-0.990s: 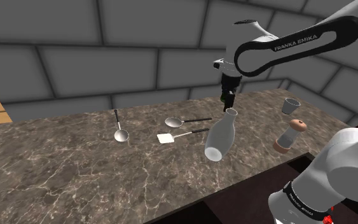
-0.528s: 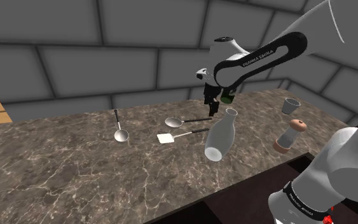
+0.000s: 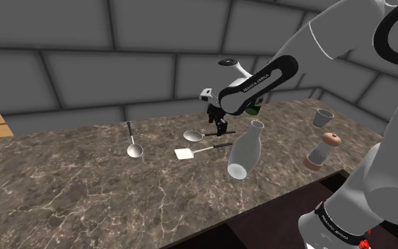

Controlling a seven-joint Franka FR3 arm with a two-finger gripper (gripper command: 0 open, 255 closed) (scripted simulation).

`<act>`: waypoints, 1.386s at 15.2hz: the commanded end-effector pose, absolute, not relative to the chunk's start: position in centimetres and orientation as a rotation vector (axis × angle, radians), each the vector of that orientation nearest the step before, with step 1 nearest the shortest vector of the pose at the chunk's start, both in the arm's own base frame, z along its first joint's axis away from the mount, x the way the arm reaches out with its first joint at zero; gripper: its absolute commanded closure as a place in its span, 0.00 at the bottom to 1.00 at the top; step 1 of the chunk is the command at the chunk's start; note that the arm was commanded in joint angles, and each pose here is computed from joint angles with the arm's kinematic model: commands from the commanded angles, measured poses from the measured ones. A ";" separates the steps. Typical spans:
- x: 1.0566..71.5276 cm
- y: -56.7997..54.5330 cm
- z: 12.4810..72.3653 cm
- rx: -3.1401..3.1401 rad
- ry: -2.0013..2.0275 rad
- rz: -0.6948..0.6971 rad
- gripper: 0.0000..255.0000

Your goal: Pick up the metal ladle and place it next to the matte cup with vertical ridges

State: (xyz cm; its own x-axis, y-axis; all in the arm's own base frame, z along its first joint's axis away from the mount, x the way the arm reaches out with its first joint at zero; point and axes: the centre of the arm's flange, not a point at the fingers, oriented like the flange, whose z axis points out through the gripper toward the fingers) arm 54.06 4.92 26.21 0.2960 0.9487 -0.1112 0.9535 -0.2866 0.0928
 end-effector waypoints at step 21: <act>54.8 4.5 21.7 2.394 1.806 -0.047 1.00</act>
